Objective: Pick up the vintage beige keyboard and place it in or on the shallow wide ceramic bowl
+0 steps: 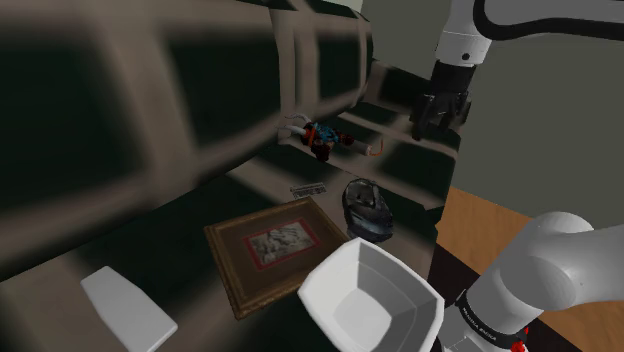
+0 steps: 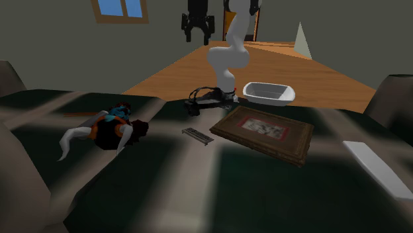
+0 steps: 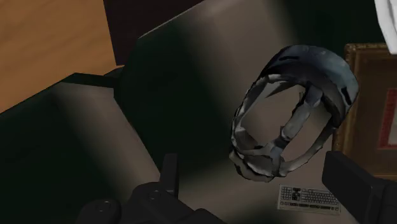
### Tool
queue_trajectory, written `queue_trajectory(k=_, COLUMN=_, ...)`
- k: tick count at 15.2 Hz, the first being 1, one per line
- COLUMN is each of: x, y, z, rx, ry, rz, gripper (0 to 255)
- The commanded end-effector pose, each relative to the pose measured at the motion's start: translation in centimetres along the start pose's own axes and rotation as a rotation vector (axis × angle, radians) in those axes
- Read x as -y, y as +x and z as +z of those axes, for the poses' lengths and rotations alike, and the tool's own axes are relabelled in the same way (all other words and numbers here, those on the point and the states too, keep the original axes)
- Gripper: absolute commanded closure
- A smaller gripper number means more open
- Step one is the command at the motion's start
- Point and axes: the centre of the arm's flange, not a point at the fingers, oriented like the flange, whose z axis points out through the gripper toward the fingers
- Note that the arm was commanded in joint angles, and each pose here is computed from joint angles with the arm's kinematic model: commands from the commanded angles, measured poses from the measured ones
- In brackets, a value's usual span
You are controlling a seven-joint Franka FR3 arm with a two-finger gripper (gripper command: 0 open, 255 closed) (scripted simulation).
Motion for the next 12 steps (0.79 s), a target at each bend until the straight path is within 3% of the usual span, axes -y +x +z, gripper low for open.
queue_trajectory(k=1, x=0.0, y=0.0, z=0.0, rx=0.0, ry=0.0, rz=0.0, gripper=0)
queue_trajectory(k=12, x=1.2, y=10.8, z=9.0, rx=-0.036, ry=0.065, rz=-0.545, gripper=0)
